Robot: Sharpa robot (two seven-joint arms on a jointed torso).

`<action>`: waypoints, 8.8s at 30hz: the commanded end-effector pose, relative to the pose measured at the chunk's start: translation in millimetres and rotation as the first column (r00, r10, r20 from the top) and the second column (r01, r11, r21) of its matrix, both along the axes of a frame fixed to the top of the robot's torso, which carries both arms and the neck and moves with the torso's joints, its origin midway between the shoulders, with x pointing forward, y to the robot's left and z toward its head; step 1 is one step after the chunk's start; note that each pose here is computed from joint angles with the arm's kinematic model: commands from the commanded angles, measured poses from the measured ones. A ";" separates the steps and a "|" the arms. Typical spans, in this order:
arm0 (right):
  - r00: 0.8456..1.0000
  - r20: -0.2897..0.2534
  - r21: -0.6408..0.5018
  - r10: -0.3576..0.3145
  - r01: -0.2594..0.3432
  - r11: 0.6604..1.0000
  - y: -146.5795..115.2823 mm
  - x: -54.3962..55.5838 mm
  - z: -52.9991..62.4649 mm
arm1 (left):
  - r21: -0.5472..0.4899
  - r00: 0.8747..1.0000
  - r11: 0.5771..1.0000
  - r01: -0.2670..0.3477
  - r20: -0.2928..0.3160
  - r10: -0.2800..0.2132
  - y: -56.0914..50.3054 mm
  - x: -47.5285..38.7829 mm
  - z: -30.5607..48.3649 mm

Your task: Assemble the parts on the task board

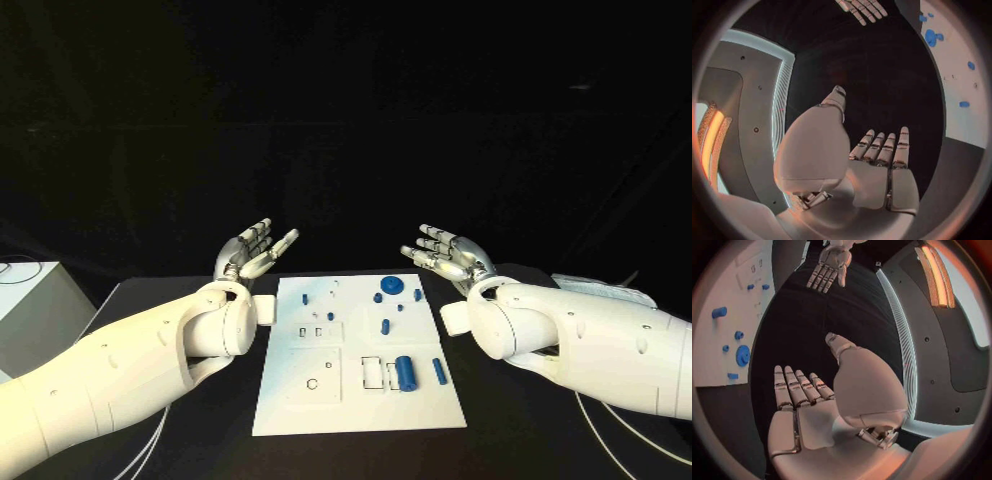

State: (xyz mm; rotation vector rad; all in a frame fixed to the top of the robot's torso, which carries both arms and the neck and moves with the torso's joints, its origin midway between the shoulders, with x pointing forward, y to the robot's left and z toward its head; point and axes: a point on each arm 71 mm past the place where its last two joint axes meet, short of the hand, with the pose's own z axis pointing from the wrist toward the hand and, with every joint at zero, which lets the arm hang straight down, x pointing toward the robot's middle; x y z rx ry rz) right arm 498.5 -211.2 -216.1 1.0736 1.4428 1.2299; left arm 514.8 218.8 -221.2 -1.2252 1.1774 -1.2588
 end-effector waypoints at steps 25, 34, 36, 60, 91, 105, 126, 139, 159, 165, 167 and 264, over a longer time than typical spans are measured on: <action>0.877 0.277 -0.721 0.392 -0.080 0.689 -5.9 25.6 33.0 | 0.055 0.967 0.967 0.250 0.033 -0.252 9.1 -22.2 21.8; 0.877 0.209 -0.856 0.434 -0.050 0.514 1.5 37.2 45.1 | 0.047 0.954 0.955 0.292 0.062 -0.294 6.2 -38.6 45.1; 0.878 0.191 -0.888 0.439 -0.037 0.459 3.9 39.7 46.6 | 0.045 0.951 0.953 0.298 0.068 -0.301 4.6 -41.5 49.6; 0.905 0.079 -0.987 0.418 0.012 0.161 16.3 54.5 43.2 | 0.038 0.939 0.947 0.320 0.119 -0.323 -1.6 -53.6 74.2; 0.902 0.055 -0.992 0.427 -0.001 0.129 22.1 55.8 39.2 | 0.052 0.944 0.951 0.303 0.119 -0.307 4.1 -53.2 76.1; 0.906 0.039 -0.992 0.421 -0.014 0.122 22.6 58.5 37.2 | 0.056 0.945 0.952 0.300 0.119 -0.305 5.4 -53.3 76.6; 0.888 0.187 -0.977 0.420 0.121 0.177 29.1 53.5 48.4 | 0.057 0.946 0.953 0.298 0.116 -0.303 6.6 -52.7 76.2; 0.850 0.349 -0.927 0.395 0.251 0.278 48.9 53.2 63.4 | 0.055 0.949 0.956 0.286 0.120 -0.291 8.7 -53.1 76.6; 0.819 0.423 -0.895 0.389 0.310 0.320 83.1 69.3 69.0 | 0.052 0.946 0.954 0.295 0.124 -0.299 6.0 -55.0 78.0; 0.822 0.404 -0.904 0.401 0.293 0.311 89.5 71.2 64.9 | 0.052 0.946 0.954 0.296 0.124 -0.300 5.8 -55.0 78.2; 0.824 0.398 -0.907 0.404 0.288 0.307 90.7 71.6 63.5 | 0.051 0.946 0.954 0.296 0.125 -0.300 5.7 -55.0 78.4; 0.898 0.345 -0.860 0.274 0.185 0.476 -5.4 40.4 82.7 | 0.052 0.956 0.962 0.266 0.116 -0.271 19.4 -48.2 73.3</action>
